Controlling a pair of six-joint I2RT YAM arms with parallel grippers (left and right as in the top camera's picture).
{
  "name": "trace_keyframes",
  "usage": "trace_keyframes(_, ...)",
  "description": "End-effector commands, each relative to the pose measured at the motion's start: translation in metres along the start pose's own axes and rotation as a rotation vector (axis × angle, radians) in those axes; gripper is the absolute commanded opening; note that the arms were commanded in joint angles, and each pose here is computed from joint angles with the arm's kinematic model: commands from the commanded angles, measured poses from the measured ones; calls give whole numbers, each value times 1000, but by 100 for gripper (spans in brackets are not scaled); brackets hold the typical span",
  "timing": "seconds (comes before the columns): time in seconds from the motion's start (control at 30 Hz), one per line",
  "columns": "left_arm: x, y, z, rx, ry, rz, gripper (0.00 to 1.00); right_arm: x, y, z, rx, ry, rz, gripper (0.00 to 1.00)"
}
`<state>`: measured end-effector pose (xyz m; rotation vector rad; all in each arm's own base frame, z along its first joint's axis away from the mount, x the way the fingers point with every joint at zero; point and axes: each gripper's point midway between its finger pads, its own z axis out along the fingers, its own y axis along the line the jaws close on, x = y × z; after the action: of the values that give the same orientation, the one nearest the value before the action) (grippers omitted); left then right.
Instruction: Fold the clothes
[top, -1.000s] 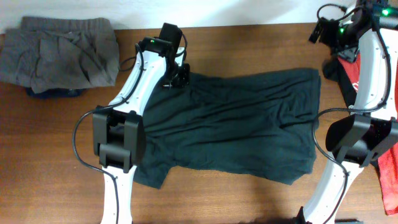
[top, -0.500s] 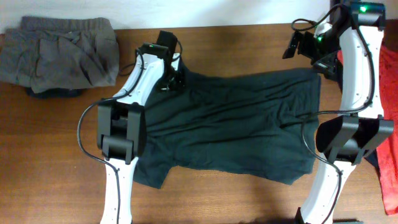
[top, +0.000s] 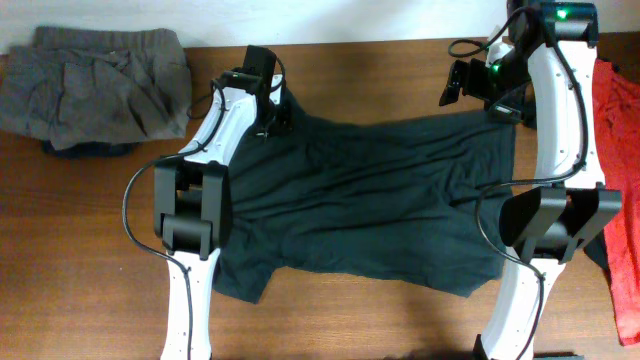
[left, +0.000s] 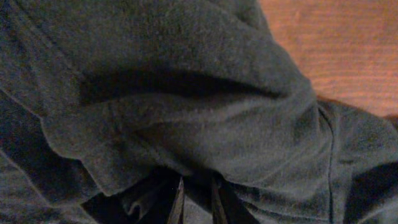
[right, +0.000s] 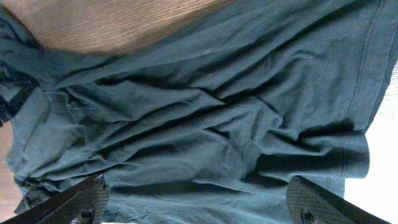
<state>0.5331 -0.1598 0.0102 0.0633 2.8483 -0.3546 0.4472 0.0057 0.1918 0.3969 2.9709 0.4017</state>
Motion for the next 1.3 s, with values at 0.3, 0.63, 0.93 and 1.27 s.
trace_keyframes(0.3,-47,-10,8,45,-193,88,16,3,4,-10,9,-18,-26,95)
trace_keyframes(0.63,-62,-12,-7,51,-239,91,16,5,3,-10,10,-10,-24,95)
trace_keyframes(0.93,-58,2,-74,-60,-172,44,99,4,0,-10,32,-15,-24,95)
trace_keyframes(1.27,-53,28,-63,51,-113,-127,92,4,0,-10,32,-14,-28,95)
